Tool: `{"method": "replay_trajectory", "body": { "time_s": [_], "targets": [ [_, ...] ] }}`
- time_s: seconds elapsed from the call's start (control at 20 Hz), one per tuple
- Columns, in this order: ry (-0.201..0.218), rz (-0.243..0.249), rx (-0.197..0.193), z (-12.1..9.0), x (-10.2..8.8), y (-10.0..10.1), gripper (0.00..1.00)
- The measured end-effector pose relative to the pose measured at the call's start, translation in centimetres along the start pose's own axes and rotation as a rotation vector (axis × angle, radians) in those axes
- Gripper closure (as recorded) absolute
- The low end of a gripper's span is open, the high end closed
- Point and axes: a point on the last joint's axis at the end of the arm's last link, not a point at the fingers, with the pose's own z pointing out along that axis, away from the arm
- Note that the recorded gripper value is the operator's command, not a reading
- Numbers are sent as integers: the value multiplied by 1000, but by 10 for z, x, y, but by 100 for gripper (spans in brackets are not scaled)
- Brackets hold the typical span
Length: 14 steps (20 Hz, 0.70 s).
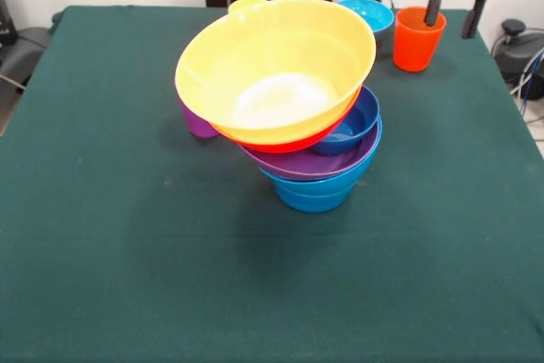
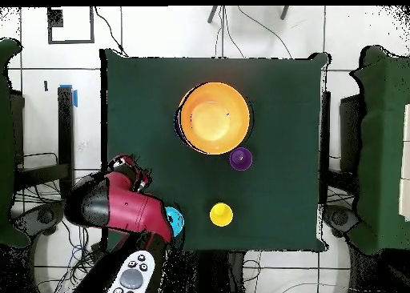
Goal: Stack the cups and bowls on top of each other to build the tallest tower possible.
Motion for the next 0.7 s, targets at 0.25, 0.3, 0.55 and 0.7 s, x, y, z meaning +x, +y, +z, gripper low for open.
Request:
{"method": "replay_trajectory", "body": {
  "time_s": [0.25, 0.3, 0.55, 0.7],
  "targets": [
    [39, -4, -1, 6, 34, -1, 0],
    [44, -3, 0, 8, 39, -2, 0],
    [51, 3, 11, 18, 52, -9, 0],
    [51, 6, 19, 19, 55, -15, 0]
  ]
}}
